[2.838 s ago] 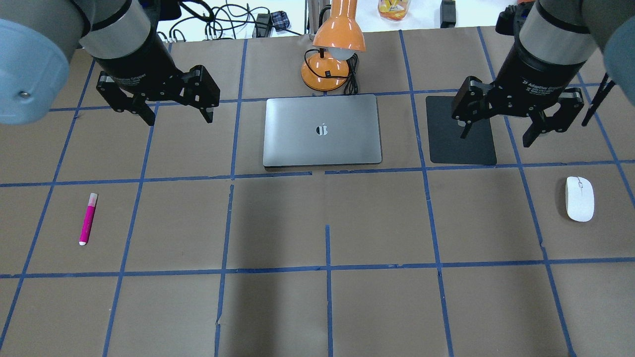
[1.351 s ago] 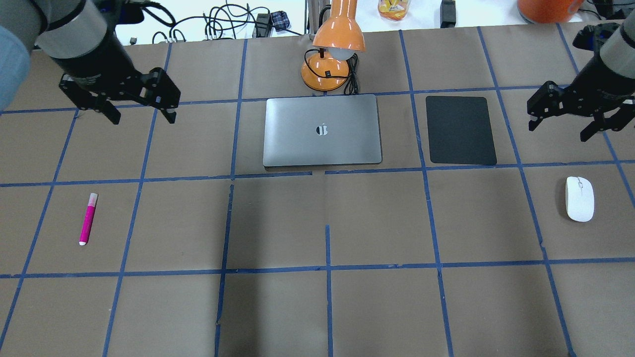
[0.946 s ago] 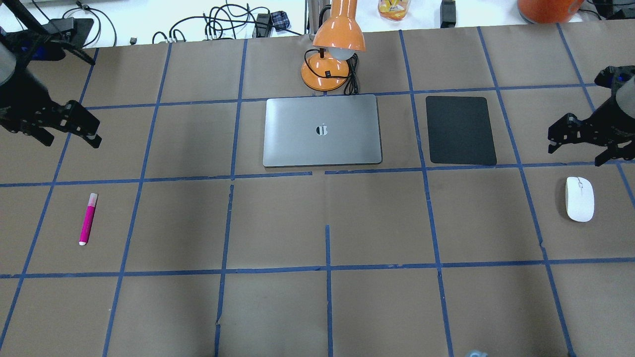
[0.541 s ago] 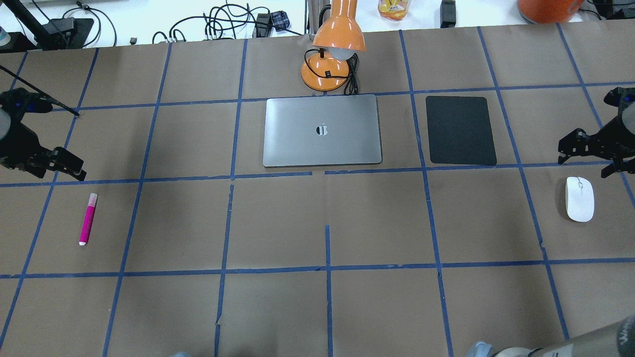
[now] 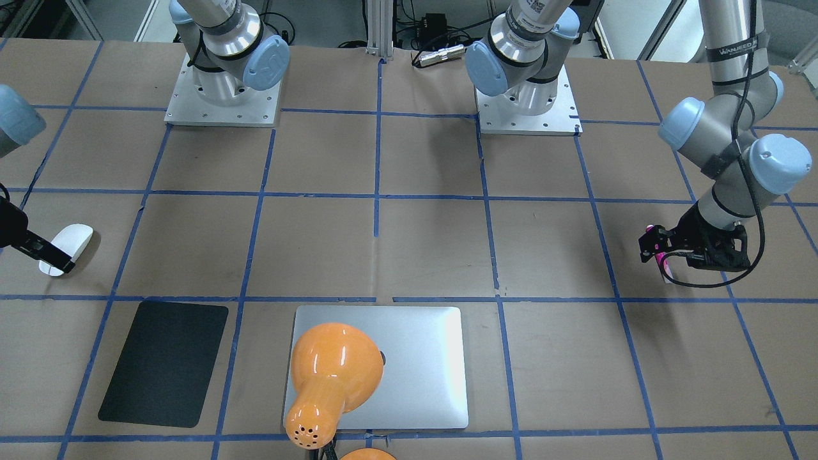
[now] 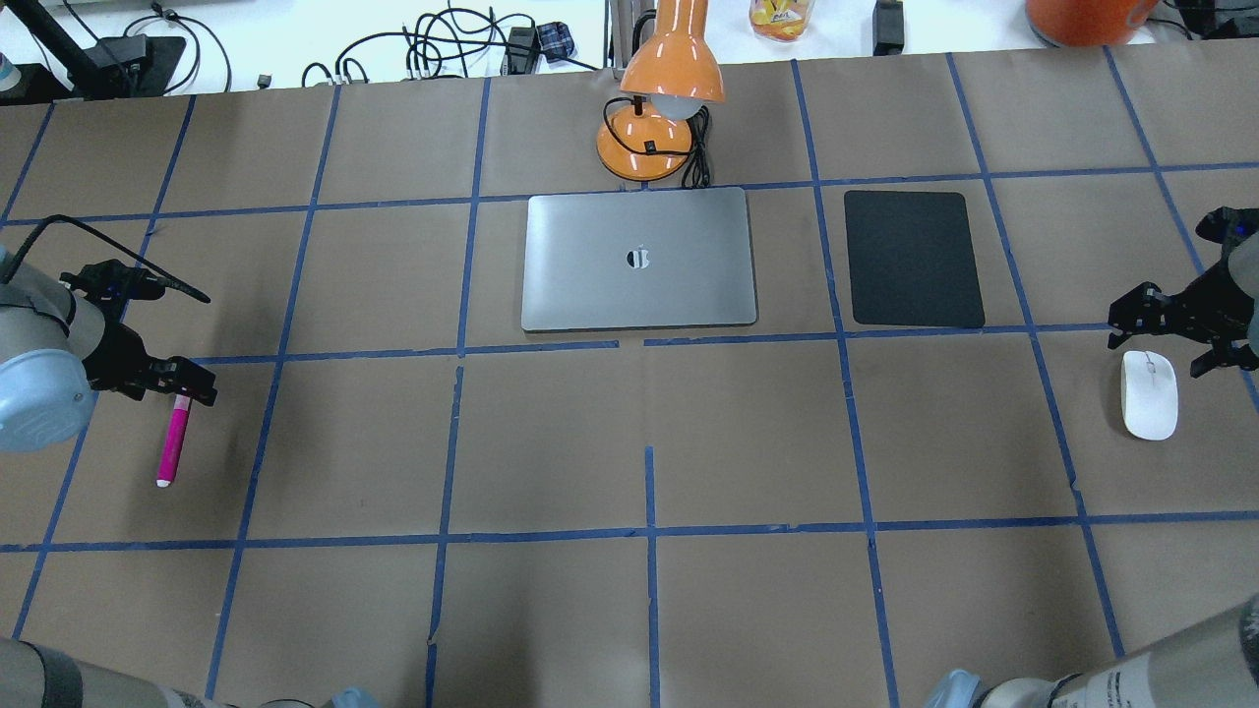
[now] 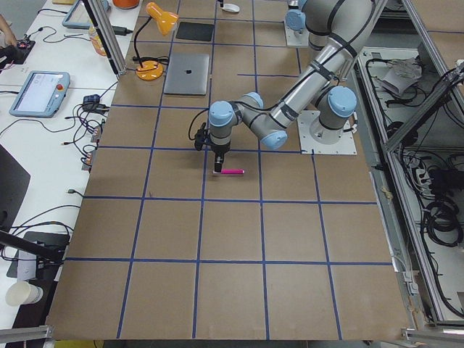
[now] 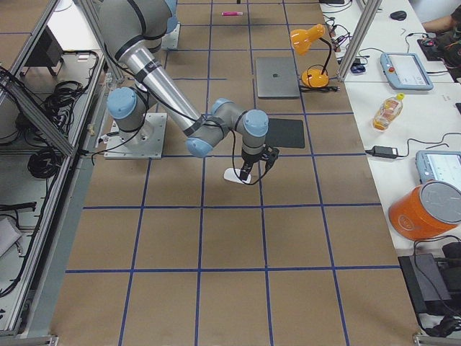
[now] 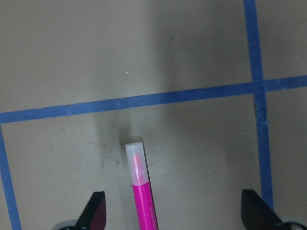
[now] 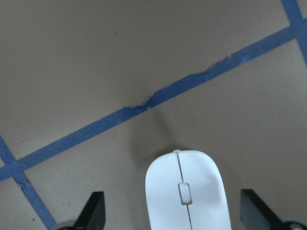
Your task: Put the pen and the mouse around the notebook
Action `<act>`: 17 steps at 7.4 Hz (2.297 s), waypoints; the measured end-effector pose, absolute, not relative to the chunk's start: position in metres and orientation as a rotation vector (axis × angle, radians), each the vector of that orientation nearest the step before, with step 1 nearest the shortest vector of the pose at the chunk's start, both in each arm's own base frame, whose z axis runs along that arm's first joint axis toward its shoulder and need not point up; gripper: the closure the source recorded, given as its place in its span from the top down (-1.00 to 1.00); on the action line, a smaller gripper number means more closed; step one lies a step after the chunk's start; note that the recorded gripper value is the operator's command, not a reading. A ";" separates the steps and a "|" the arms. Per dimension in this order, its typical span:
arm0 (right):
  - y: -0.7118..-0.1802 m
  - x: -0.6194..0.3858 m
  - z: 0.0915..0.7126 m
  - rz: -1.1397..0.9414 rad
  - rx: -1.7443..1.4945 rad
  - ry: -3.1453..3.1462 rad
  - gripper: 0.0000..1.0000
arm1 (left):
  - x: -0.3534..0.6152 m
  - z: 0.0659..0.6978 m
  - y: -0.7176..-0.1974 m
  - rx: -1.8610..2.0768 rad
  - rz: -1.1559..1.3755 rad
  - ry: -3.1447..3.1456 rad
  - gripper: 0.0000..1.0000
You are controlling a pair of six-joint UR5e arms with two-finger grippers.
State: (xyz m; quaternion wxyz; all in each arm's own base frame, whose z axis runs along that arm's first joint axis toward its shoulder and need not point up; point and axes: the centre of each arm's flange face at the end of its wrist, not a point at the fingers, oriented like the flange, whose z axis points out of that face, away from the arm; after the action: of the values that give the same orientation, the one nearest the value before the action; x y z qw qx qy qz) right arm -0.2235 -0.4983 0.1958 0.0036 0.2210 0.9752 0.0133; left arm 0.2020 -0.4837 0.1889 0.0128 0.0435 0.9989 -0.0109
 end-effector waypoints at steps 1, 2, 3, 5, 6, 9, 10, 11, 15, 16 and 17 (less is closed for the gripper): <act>-0.497 -0.223 0.189 0.066 0.689 3.054 1.00 | 0.209 0.177 -0.484 0.110 -0.035 3.115 -0.07; -0.495 -0.224 0.183 0.097 0.688 3.066 1.00 | 0.210 0.171 -0.483 0.082 -0.035 3.115 -0.76; -0.493 -0.226 0.180 0.128 0.690 3.091 1.00 | 0.209 0.169 -0.481 0.057 -0.033 3.115 -1.00; -0.490 -0.228 0.178 0.168 0.691 3.114 1.00 | 0.209 0.169 -0.480 0.041 -0.035 3.117 -1.00; -0.489 -0.228 0.177 0.179 0.690 3.113 1.00 | 0.208 0.169 -0.480 0.040 -0.037 3.121 -1.00; -0.487 -0.226 0.174 0.197 0.687 3.105 0.93 | 0.197 0.180 -0.478 -0.029 0.020 3.152 -1.00; -0.486 -0.225 0.173 0.203 0.686 3.103 0.86 | 0.181 0.189 -0.476 -0.154 0.084 3.181 -1.00; -0.486 -0.224 0.172 0.206 0.685 3.102 0.73 | 0.147 0.203 -0.476 -0.311 0.147 3.192 -1.00; -0.483 -0.222 0.169 0.217 0.681 3.097 0.27 | -0.058 0.247 -0.476 -0.936 0.204 3.009 -1.00; -0.481 -0.220 0.169 0.221 0.679 3.095 0.27 | -0.102 0.248 -0.477 -1.079 0.172 2.959 -1.00; -0.480 -0.219 0.169 0.222 0.677 3.096 0.25 | -0.150 0.248 -0.478 -1.215 0.139 2.924 -1.00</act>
State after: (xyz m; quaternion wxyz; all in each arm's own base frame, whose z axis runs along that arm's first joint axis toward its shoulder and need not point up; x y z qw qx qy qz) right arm -0.2186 -0.4799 0.1693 -0.0176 0.2132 0.9744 0.0697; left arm -0.1495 -0.4778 0.2477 -0.0137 -0.3833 0.9225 0.0437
